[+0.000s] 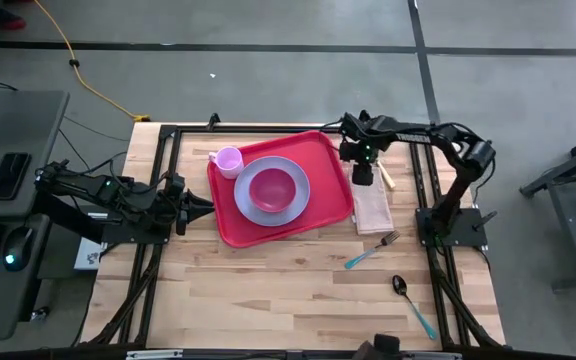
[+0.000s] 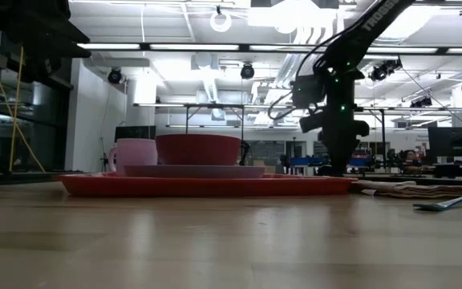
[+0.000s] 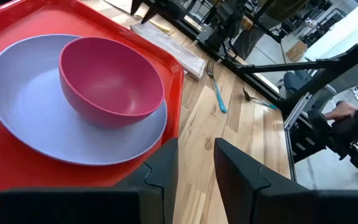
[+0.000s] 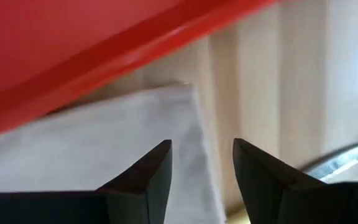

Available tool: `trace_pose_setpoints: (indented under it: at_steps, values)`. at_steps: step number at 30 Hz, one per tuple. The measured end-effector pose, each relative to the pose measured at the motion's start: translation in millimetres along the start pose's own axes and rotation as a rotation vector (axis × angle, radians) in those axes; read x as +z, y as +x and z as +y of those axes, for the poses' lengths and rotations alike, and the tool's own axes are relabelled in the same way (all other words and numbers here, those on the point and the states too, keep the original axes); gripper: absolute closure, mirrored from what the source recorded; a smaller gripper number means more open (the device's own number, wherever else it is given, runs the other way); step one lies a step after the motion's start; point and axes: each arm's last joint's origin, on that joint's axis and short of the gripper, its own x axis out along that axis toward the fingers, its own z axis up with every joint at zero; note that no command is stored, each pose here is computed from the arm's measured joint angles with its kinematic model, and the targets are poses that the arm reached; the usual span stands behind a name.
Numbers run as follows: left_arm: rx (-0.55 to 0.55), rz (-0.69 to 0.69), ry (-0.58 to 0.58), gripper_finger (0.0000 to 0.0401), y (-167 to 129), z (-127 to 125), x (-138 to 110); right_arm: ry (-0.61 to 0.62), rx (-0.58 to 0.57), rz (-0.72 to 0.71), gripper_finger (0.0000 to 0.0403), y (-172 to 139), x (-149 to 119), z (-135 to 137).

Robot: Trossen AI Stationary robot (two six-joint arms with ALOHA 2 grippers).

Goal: Set up tray
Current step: Put the brown napkin on the red tray to the right of the purple plate

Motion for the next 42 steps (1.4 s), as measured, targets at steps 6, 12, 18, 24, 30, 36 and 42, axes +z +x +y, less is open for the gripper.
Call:
trace_pose_setpoints:
  at_steps: [6,12,18,24,30,36,42]
  values:
    - [0.002,-0.005,-0.001,0.0267,0,0,0,0.015,0.066,-0.007,0.0253,0,-10,-10]
    - [0.003,-0.007,-0.001,0.0267,0,0,0,0.007,0.09,0.004,0.0253,5,-15,-8]
    - [0.006,-0.008,-0.001,0.0267,0,0,0,0.006,0.06,0.008,0.0253,10,-16,-8]
    - [0.006,-0.008,-0.001,0.0267,0,0,0,0.007,0.072,-0.01,0.0253,13,-14,-9]
    - [0.006,-0.007,-0.001,0.0267,0,0,0,0.007,0.107,0.059,0.0254,35,-13,-10]
    - [0.006,-0.007,-0.017,0.0267,0,0,0,0.005,0.111,0.091,0.0254,44,-13,-10]
    - [0.007,-0.006,-0.019,0.0267,0,0,0,0.003,0.111,0.09,0.0259,44,-13,-10]
